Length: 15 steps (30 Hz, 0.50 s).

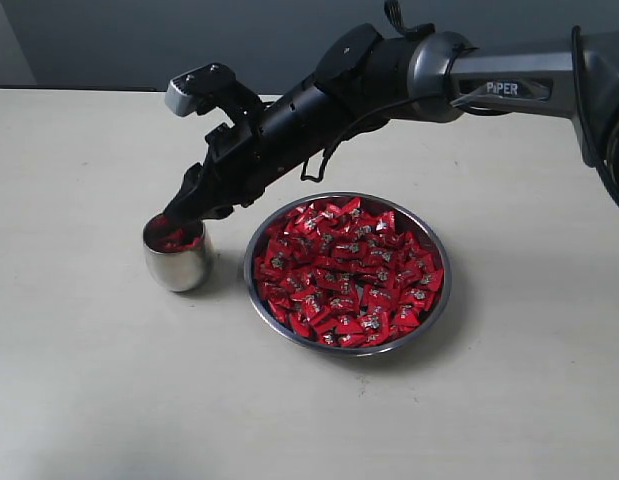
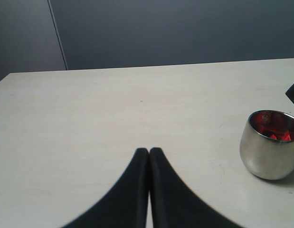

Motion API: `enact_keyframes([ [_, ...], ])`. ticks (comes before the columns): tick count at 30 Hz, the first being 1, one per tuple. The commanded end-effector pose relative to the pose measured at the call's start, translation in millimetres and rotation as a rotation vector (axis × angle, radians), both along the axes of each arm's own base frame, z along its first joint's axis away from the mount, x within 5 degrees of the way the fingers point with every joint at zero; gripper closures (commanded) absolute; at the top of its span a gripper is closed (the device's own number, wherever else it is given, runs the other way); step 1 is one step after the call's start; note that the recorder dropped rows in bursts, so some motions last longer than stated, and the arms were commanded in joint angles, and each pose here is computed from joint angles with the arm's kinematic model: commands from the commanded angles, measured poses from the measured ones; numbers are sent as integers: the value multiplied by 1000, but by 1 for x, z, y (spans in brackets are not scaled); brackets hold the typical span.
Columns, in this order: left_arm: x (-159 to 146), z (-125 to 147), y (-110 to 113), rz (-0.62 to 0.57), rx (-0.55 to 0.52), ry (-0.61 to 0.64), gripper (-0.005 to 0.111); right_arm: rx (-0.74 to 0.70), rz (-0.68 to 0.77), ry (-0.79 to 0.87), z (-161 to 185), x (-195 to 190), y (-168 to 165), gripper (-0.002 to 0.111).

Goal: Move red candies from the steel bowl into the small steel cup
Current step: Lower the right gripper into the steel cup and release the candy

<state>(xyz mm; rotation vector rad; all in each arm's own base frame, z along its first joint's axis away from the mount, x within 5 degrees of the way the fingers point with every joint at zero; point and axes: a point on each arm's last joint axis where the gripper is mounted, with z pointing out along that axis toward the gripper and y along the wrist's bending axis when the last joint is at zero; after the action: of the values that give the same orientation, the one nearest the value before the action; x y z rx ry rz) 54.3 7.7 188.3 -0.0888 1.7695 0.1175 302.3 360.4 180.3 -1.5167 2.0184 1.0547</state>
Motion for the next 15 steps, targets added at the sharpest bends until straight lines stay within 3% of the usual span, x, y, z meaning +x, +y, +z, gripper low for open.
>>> enact_keyframes([
  [1, 0, -1, 0, 1, -4, -3, 106, 7, -14, -9, 3, 1, 1, 69],
  [9, 0, -1, 0, 1, -4, -3, 106, 1, -21, -14, 3, 3, 0, 71],
  [10, 0, -1, 0, 1, -4, -3, 106, -1, -20, -16, 3, 3, 0, 75],
  [14, 0, -1, 0, 1, -4, -3, 106, -6, -7, -12, 2, 2, -1, 108],
  [15, 0, -1, 0, 1, -4, -3, 106, -10, -7, -3, 2, 1, -1, 108],
])
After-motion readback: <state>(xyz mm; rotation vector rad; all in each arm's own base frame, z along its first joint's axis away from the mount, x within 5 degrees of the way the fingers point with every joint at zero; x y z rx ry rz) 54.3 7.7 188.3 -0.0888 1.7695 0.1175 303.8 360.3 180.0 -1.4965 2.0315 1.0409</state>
